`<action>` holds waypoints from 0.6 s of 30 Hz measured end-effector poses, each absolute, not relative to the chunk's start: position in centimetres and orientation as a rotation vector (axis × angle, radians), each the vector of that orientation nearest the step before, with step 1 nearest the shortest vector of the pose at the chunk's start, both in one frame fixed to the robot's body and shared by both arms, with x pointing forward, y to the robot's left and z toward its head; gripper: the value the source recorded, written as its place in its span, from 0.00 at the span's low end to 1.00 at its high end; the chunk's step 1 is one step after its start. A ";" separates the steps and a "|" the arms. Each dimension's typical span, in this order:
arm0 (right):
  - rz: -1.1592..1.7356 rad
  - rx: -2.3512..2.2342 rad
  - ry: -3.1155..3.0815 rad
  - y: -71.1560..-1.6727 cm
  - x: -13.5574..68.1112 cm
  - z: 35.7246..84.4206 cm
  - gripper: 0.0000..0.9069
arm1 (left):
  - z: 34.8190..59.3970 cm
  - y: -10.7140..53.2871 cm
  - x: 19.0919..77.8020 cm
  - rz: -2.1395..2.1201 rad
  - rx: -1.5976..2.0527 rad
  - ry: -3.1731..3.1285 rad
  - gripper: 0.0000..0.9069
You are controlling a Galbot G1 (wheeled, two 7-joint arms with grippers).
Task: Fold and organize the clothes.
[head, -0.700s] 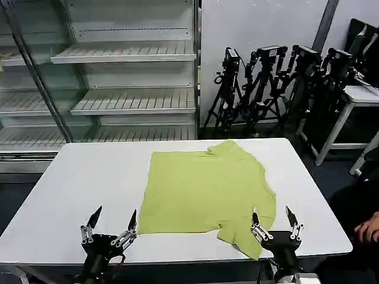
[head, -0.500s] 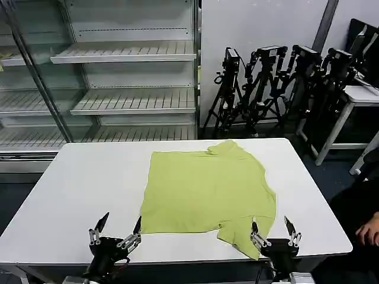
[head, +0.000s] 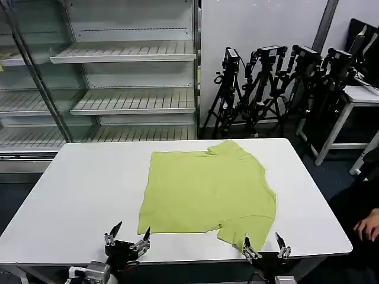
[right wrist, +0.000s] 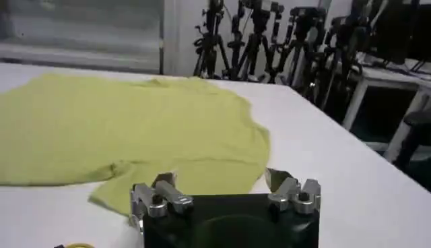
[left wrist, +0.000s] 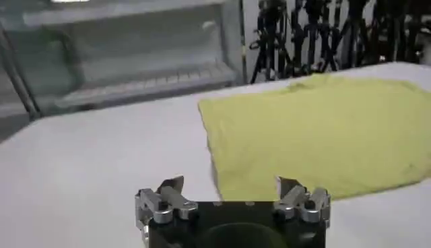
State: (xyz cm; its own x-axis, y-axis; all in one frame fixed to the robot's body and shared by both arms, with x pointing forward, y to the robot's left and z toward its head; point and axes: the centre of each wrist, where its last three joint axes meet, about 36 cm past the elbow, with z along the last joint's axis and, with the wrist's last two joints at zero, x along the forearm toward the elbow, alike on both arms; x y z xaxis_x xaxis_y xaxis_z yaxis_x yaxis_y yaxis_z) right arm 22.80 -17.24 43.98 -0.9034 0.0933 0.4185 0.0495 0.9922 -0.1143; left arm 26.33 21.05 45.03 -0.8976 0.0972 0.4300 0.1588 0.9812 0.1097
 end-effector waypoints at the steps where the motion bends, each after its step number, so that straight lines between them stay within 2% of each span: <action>1: 0.136 -0.100 -2.693 -17.1 22.8 43.8 1.00 | 44.8 21.0 26.5 -0.198 -0.186 -2.685 1.00; 3: 0.129 -0.097 -2.684 -16.9 22.8 43.6 1.00 | 44.4 20.8 26.9 -0.199 -0.192 -2.672 1.00; 4: 0.125 -0.096 -2.678 -16.8 22.8 43.5 1.00 | 44.1 20.7 27.1 -0.199 -0.193 -2.667 0.93; 5: 0.121 -0.096 -2.675 -16.7 22.8 43.4 0.99 | 44.0 20.7 27.3 -0.199 -0.195 -2.663 0.03; 6: 0.116 -0.095 -2.671 -16.6 22.8 43.3 0.84 | 43.8 20.6 27.4 -0.198 -0.198 -2.659 0.02; 7: 0.110 -0.092 -2.668 -16.5 22.8 43.2 0.49 | 43.6 20.5 27.6 -0.196 -0.202 -2.655 0.02; 8: 0.104 -0.091 -2.664 -16.4 22.7 43.0 0.33 | 43.5 20.4 27.8 -0.194 -0.204 -2.652 0.02; 9: 0.099 -0.093 -2.661 -16.4 22.7 43.0 0.04 | 43.3 20.4 27.9 -0.194 -0.205 -2.648 0.02; 11: 0.088 -0.095 -2.654 -16.3 22.8 42.8 0.00 | 43.0 20.2 28.2 -0.187 -0.208 -2.642 0.02; 18: 0.054 -0.094 -2.645 -16.0 22.7 42.5 0.00 | 42.3 20.0 28.9 -0.176 -0.213 -2.629 0.02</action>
